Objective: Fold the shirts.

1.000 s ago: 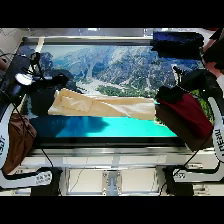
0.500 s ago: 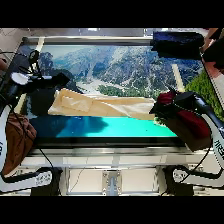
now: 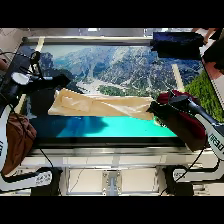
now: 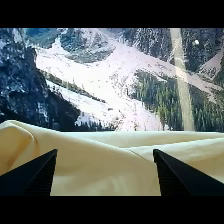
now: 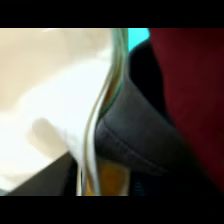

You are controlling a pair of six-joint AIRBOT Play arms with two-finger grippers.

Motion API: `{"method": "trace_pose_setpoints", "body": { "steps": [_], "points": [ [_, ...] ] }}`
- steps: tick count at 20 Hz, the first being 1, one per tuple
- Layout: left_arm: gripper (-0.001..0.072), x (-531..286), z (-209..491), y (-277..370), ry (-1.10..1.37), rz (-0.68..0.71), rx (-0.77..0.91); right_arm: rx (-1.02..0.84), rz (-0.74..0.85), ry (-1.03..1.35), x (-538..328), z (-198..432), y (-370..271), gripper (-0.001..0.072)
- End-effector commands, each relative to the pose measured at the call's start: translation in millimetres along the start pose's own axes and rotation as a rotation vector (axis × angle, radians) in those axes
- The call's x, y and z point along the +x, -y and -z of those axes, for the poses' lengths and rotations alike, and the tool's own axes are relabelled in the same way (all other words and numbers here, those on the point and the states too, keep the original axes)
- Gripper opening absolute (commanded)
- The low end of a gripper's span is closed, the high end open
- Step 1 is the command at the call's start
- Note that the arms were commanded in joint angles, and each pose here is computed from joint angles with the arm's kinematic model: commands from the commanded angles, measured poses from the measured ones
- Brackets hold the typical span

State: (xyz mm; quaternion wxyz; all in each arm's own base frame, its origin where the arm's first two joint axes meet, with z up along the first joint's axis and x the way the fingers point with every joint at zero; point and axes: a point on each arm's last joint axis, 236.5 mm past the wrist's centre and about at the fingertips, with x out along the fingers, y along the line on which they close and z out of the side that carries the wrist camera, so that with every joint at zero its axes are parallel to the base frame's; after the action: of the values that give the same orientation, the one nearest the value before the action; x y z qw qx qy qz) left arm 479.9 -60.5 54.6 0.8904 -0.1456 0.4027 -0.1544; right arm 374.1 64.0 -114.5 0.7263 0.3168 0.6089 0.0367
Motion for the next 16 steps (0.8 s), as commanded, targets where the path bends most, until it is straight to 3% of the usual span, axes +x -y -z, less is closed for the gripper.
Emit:
{"method": "trace_pose_setpoints", "body": {
  "steps": [1, 3, 5, 9, 10, 16],
  "points": [
    [0.0688, 11, 11, 4, -0.038, 0.016, -0.002, -0.019, -0.031, 0.067, -5, -23, -18, 0.0051],
    [0.0654, 24, 28, 19, -0.101, 0.056, -0.001, -0.069, -0.066, 0.046, -18, -29, -42, 0.0012],
    [0.0388, 40, 50, 37, -0.174, 0.093, 0.019, -0.148, -0.107, 0.024, -41, -34, -71, 0.0012],
    [0.0061, 80, 103, 100, -0.315, 0.215, 0.028, -0.307, -0.177, 0.048, -108, -39, -128, 0.0012],
    [0.0017, 90, 120, 117, -0.356, 0.246, 0.029, -0.344, -0.19, 0.054, -124, -36, -140, 0.0012],
    [0.0014, 134, 223, 226, -0.536, 0.407, -0.026, -0.572, -0.24, 0.034, -197, 4, -202, 0.0011]
  ]
}}
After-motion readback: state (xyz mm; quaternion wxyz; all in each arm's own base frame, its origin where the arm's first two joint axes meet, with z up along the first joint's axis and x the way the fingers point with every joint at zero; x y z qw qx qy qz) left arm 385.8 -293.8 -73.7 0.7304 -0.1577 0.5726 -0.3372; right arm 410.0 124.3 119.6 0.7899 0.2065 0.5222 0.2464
